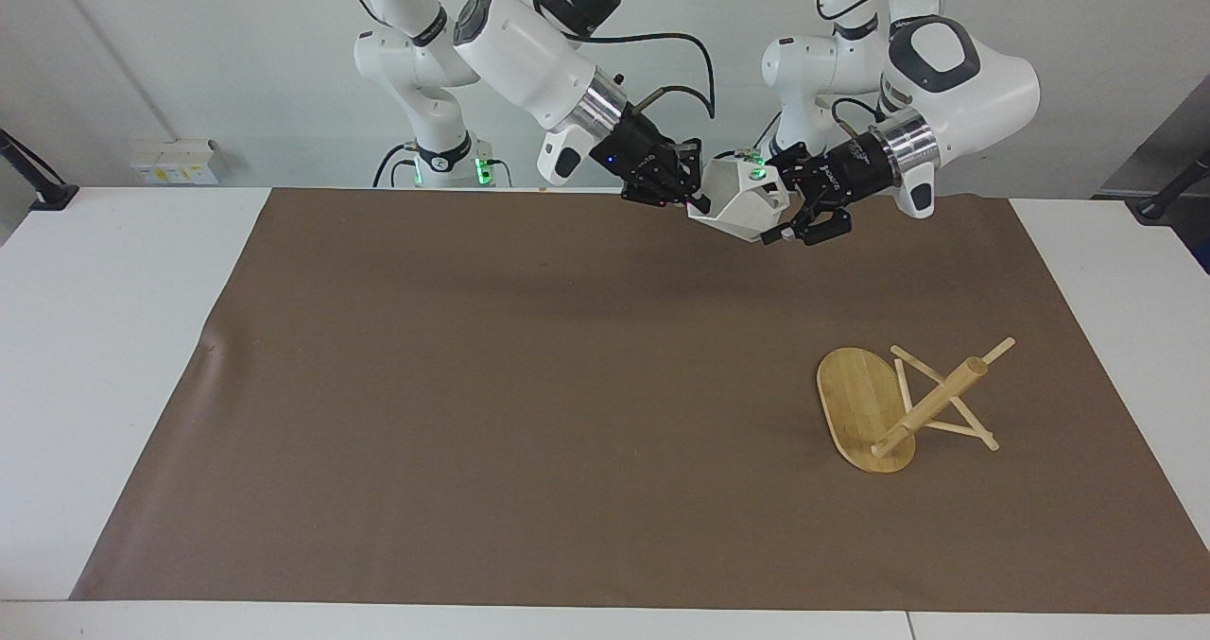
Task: Hang cup on rack
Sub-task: 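Grasp the cup with the left gripper while the right gripper releases it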
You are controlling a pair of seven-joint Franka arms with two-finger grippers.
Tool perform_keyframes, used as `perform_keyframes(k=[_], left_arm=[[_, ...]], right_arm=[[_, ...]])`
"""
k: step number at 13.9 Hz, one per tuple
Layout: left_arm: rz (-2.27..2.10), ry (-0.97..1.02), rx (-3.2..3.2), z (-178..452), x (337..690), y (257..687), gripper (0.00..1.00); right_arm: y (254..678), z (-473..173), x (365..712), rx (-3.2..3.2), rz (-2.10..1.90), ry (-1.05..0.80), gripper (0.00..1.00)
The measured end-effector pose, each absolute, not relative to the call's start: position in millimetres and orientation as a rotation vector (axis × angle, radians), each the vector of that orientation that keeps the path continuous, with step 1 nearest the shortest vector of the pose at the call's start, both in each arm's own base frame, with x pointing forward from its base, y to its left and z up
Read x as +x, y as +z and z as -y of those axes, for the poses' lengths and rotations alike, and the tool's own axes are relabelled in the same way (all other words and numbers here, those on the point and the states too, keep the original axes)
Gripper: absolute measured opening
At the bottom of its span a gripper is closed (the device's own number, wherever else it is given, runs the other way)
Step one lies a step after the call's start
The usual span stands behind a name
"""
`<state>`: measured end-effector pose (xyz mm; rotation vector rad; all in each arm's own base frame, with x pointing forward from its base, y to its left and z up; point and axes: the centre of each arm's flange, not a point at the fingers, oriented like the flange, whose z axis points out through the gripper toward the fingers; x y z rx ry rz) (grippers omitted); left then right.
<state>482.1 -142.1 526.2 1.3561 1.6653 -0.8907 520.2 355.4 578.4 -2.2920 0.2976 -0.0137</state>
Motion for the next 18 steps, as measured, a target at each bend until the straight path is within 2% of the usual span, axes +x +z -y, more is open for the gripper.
perform_keyframes(k=[2,3,4,5,7,8,9,10,12,16,18], left_arm=[[-1.665,-0.891,1.356,142,482,526,0.72],[-1.662,-0.894,1.36,144,481,526,0.72],[-1.66,-0.897,1.362,147,481,526,0.71],[-1.658,-0.9,1.364,148,480,526,0.71],[-1.653,-0.905,1.37,152,479,526,0.7],[-1.653,-0.905,1.371,152,479,526,0.7],[-1.653,-0.905,1.371,152,479,526,0.7],[-1.653,-0.905,1.371,152,479,526,0.7],[-1.653,-0.905,1.371,152,479,526,0.7],[-1.654,-0.905,1.37,152,479,526,0.7],[-1.654,-0.903,1.373,152,479,526,0.7]], right_arm=[[578,-355,520,-2.292,-0.298,-0.014,0.05],[579,-355,521,-2.29,-0.3,-0.018,0.1],[579,-355,521,-2.29,-0.301,-0.018,0.1],[579,-355,521,-2.29,-0.301,-0.019,0.16],[579,-355,521,-2.289,-0.3,-0.021,0.4],[579,-355,521,-2.29,-0.297,-0.023,0.47],[579,-354,521,-2.29,-0.295,-0.024,0.47],[579,-354,522,-2.291,-0.292,-0.027,0.53],[579,-352,523,-2.291,-0.288,-0.032,0.56],[578,-346,527,-2.29,-0.299,-0.039,0.98],[578,-346,528,-2.29,-0.3,-0.039,1.0]])
